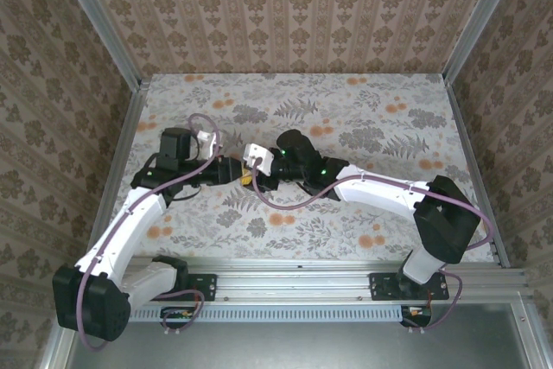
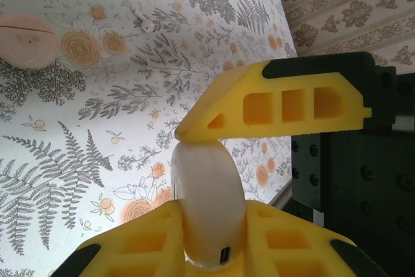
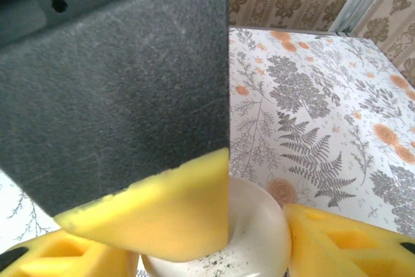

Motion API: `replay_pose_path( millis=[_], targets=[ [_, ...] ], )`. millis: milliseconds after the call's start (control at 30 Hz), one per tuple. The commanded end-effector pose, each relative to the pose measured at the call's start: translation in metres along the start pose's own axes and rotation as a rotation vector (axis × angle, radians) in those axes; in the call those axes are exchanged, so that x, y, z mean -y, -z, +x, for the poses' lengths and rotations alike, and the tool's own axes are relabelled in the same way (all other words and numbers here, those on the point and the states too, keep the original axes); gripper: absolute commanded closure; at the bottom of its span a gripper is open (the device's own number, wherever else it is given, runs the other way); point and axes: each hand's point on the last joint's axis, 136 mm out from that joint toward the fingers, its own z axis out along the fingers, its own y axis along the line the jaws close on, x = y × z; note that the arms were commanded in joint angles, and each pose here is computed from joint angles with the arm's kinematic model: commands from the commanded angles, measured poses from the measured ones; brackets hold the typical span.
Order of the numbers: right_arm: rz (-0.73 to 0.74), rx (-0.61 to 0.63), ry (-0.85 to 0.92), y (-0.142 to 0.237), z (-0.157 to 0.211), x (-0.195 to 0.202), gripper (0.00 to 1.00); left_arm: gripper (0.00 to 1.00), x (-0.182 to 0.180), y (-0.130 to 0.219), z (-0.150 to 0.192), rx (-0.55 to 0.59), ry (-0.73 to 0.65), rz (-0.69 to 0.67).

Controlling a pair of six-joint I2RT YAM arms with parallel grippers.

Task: Insert wireless bluetooth earbuds into charging case

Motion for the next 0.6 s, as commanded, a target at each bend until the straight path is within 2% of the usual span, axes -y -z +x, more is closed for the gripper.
replay_pose_path(
  millis=[0, 300, 567],
  targets=[
    [0.042, 0.048, -0.021, 0.013, -0.015, 0.006, 0.38, 0.82, -0.002, 0.005, -0.014, 0.069, -0.063, 0.0],
    [0.087, 0.148, -0.135, 0.054, -0.03, 0.01, 0.36, 0.84, -0.009, 0.001, -0.012, 0.102, -0.115, 0.027],
    [0.141, 0.237, -0.315, 0.094, -0.044, 0.021, 0.36, 0.85, -0.007, 0.007, -0.02, 0.17, -0.165, 0.032]
  ],
)
